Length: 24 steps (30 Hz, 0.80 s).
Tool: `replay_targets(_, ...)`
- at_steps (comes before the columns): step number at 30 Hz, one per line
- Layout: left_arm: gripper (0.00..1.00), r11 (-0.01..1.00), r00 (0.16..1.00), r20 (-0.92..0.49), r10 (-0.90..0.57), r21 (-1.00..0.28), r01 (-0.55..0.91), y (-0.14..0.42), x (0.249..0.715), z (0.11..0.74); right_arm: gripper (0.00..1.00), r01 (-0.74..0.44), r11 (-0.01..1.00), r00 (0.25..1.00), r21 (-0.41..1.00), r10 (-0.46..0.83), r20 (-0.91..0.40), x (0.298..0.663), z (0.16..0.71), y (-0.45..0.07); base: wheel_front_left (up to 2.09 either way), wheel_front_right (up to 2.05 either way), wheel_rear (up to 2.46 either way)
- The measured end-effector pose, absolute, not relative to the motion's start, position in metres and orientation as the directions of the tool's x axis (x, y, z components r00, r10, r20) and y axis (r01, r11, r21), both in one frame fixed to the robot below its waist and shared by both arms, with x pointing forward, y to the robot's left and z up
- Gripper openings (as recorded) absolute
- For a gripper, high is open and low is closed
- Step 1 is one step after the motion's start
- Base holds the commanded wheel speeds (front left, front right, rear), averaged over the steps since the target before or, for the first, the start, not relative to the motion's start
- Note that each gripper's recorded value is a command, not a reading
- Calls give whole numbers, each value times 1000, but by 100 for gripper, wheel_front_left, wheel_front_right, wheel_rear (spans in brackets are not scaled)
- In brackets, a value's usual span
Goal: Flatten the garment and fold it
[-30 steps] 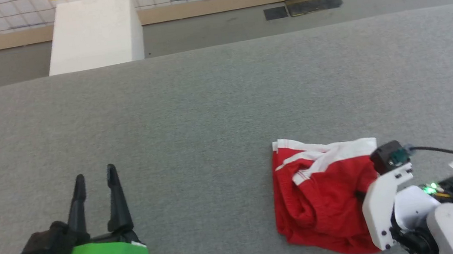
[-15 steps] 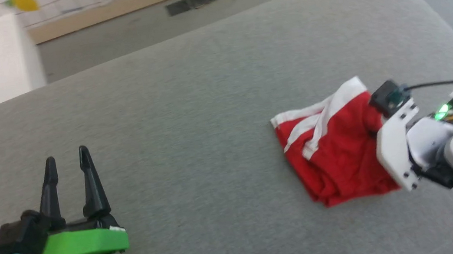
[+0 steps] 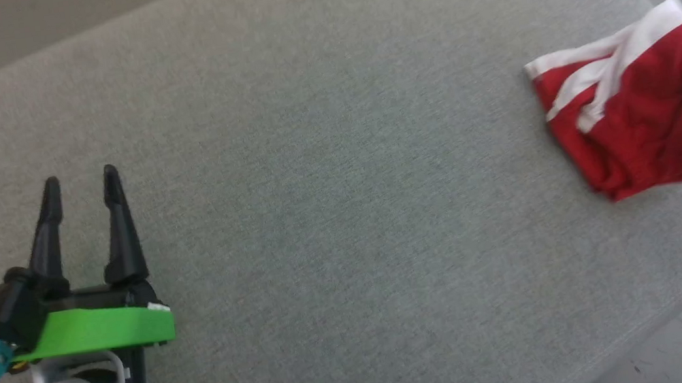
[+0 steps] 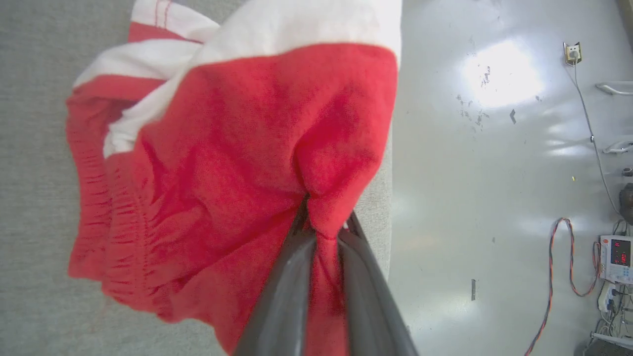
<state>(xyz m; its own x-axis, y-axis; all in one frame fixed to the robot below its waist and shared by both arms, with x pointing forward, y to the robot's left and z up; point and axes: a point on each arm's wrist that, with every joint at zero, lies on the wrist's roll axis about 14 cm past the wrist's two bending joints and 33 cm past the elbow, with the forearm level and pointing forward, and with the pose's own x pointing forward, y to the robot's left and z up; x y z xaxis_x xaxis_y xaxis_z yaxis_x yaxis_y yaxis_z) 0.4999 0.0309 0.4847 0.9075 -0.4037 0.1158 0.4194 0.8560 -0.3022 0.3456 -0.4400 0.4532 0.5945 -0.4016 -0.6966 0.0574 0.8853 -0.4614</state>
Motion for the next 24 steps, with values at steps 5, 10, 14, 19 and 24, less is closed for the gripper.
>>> replay_targets(5, 100, 880, 927, 57, -371, -298, 370, 48, 511, 458, 0, 116, 854, 573, -508, -475, -668, 364, 453, -472, 0, 0, 0)
replay_targets(10, 100, 892, 935, 8, -354, -298, 340, 60, 514, 437, 0, 177, 835, 543, -521, -525, -655, 379, 442, -492, 0, 0, 0)
replay_targets(14, 100, 906, 944, -13, -330, -287, 313, 73, 516, 429, 100, 216, 824, 496, -524, -555, -668, 383, 425, -501, 0, 0, 0)
replay_targets(19, 100, 921, 954, -29, -299, -270, 280, 87, 514, 426, 100, 274, 812, 502, -515, -577, -644, 394, 422, -507, 0, 0, 0)
replay_targets(24, 100, 922, 959, 6, -285, -270, 276, 88, 509, 439, 100, 369, 799, 613, -474, -593, -523, 410, 454, -512, 0, 0, 0)
